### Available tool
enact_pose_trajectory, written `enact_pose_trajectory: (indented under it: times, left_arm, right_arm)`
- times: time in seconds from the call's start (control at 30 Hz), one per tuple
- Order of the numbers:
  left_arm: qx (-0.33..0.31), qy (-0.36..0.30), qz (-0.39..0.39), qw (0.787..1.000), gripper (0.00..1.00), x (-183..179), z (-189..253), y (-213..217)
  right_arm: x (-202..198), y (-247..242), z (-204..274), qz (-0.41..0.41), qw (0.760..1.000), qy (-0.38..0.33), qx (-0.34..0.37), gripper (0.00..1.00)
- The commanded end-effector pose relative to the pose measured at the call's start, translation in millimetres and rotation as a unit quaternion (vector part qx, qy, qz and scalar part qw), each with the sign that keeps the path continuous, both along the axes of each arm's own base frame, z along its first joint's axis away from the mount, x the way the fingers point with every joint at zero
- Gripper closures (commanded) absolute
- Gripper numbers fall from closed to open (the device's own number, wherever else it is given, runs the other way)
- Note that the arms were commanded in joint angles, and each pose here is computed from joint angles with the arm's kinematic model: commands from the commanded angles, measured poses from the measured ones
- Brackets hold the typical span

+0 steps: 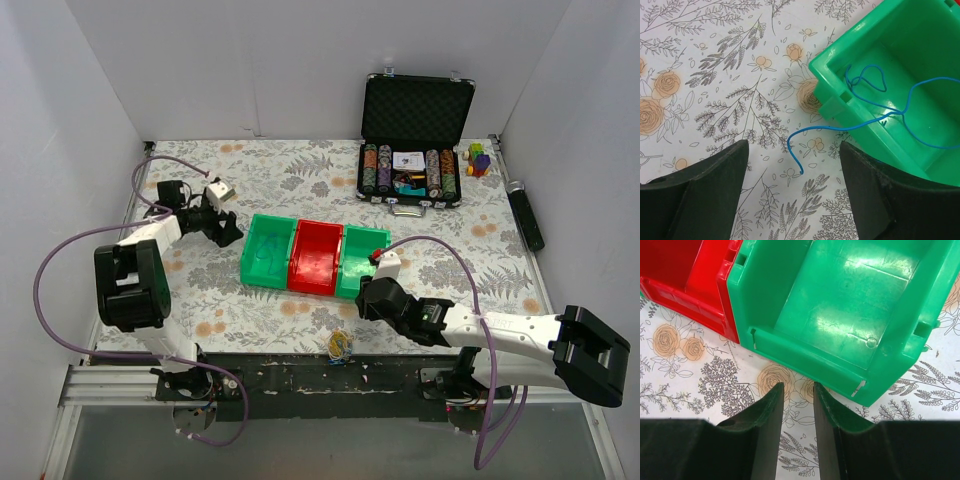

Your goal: Untangle the cables

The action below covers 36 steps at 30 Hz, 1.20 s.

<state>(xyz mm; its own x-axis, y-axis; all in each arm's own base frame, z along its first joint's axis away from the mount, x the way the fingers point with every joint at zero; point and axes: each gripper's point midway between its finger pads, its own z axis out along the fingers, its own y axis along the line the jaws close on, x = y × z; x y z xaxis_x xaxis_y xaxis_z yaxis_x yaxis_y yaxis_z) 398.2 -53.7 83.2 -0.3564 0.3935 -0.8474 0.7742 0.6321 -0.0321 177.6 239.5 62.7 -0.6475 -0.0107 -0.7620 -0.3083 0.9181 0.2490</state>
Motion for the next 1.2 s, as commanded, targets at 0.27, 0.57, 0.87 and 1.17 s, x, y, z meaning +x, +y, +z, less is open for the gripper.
enact_pose_trajectory:
  times: [0.27, 0.57, 0.87, 1.17]
  left_arm:
    - [0.042, -0.01, -0.028, 0.999, 0.36, 12, -23, -6]
    - [0.039, 0.0, -0.045, 0.998, 0.95, 9, -24, -22]
    - [0.02, -0.076, -0.035, 0.996, 1.0, 1, 49, -28]
    - [-0.007, -0.138, -0.067, 0.988, 1.0, -28, 97, -56]
  right_arm:
    - [2, 7, 9, 0.001, 0.999, -0.012, 0.034, 0.66]
    - [1, 10, 10, 0.006, 0.999, -0.011, 0.044, 0.68]
    - [2, 16, 13, 0.014, 0.999, -0.014, 0.045, 0.69]
    - [0, 19, 11, 0.018, 0.998, -0.008, 0.052, 0.7]
